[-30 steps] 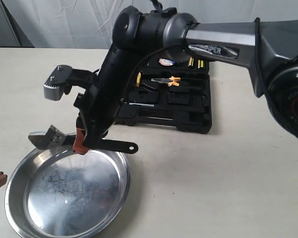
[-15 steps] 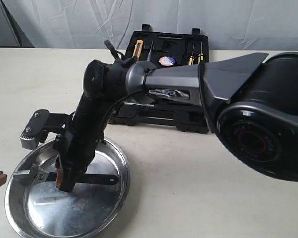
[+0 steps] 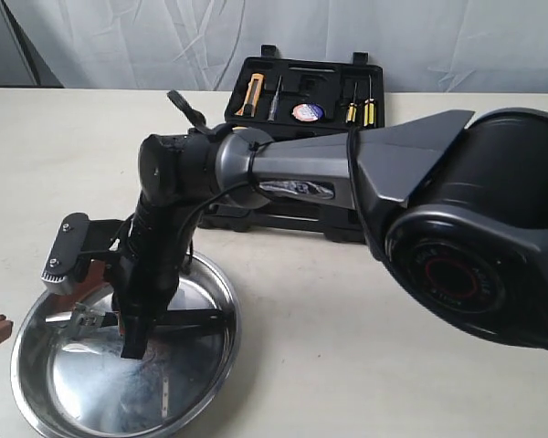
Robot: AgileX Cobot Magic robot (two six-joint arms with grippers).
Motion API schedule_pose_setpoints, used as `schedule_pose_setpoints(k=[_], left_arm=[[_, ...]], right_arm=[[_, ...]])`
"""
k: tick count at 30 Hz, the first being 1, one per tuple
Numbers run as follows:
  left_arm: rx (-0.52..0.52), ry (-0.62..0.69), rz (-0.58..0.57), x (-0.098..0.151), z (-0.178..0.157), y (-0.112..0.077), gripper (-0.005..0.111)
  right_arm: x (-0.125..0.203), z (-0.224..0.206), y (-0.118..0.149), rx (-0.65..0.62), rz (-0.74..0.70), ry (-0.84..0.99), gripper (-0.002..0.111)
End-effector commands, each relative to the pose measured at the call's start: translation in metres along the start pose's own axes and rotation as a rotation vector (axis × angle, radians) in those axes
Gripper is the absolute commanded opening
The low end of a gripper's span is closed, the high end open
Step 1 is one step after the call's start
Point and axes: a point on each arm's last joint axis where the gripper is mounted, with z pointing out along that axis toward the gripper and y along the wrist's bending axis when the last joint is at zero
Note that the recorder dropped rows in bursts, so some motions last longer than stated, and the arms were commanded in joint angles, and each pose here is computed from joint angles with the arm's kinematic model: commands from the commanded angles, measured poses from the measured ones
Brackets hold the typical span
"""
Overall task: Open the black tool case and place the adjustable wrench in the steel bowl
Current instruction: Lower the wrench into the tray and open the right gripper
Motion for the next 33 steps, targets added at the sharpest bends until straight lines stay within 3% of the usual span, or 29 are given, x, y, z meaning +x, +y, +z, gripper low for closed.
schedule_pose_setpoints(k=[1, 9, 16, 33], left_arm=[[-0.006, -0.02, -0.015, -0.001, -0.0006, 0.0, 0.0], [-0.006, -0.02, -0.015, -0.001, -0.0006, 0.0, 0.0], [-0.006, -0.02, -0.015, -0.001, -0.0006, 0.0, 0.0], [-0.006, -0.02, -0.015, -0.001, -0.0006, 0.0, 0.0]], right_arm=[[-0.0013, -0.0025, -0.0009, 0.038, -0.026, 0.013, -0.001], [-0.0016, -0.0022, -0.0001, 0.036, -0.021, 0.016, 0.001], [0.0023, -0.0023, 0.0003, 0.03, -0.041, 0.058, 0.032], [0.0008, -0.0103, 0.0046, 0.001, -0.048, 0.073, 0.032]])
